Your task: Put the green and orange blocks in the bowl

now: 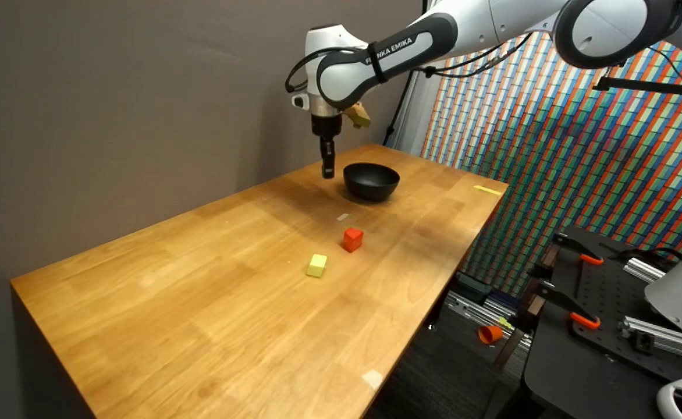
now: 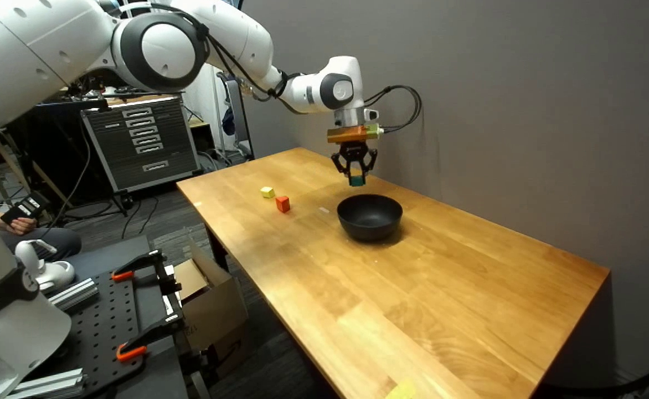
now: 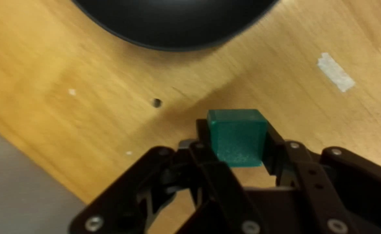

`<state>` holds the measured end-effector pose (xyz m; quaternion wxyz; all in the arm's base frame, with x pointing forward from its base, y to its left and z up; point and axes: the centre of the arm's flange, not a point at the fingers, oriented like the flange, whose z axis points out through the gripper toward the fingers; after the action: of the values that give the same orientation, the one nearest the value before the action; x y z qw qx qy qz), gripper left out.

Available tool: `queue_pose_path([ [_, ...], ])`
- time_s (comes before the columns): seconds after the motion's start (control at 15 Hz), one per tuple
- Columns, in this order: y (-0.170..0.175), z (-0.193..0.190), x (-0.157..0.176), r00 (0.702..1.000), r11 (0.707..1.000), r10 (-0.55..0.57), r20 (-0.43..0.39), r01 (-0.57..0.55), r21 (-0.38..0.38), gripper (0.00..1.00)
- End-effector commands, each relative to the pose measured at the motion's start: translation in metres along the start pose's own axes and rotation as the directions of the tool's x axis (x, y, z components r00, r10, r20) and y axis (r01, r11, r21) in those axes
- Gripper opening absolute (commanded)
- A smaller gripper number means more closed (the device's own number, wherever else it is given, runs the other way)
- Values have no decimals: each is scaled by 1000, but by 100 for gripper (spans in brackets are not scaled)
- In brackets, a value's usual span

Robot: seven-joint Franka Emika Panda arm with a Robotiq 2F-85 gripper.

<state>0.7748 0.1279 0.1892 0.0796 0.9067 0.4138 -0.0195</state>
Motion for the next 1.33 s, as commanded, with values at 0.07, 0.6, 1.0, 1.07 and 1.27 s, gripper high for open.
queue_pose_path([
  [0.07, 38, -59, -58, 977, 975, 197, 81, -186, -125, 16],
  [0.6, 51, -25, -113, 901, 933, 332, 280, -358, 47, 64],
  [1.0, 33, -24, -111, 903, 921, 336, 267, -374, 107, 99],
  [1.07, 23, -25, -108, 906, 923, 330, 264, -369, 112, 100],
  [1.27, -14, -23, -94, 896, 899, 360, 259, -408, 158, 100],
])
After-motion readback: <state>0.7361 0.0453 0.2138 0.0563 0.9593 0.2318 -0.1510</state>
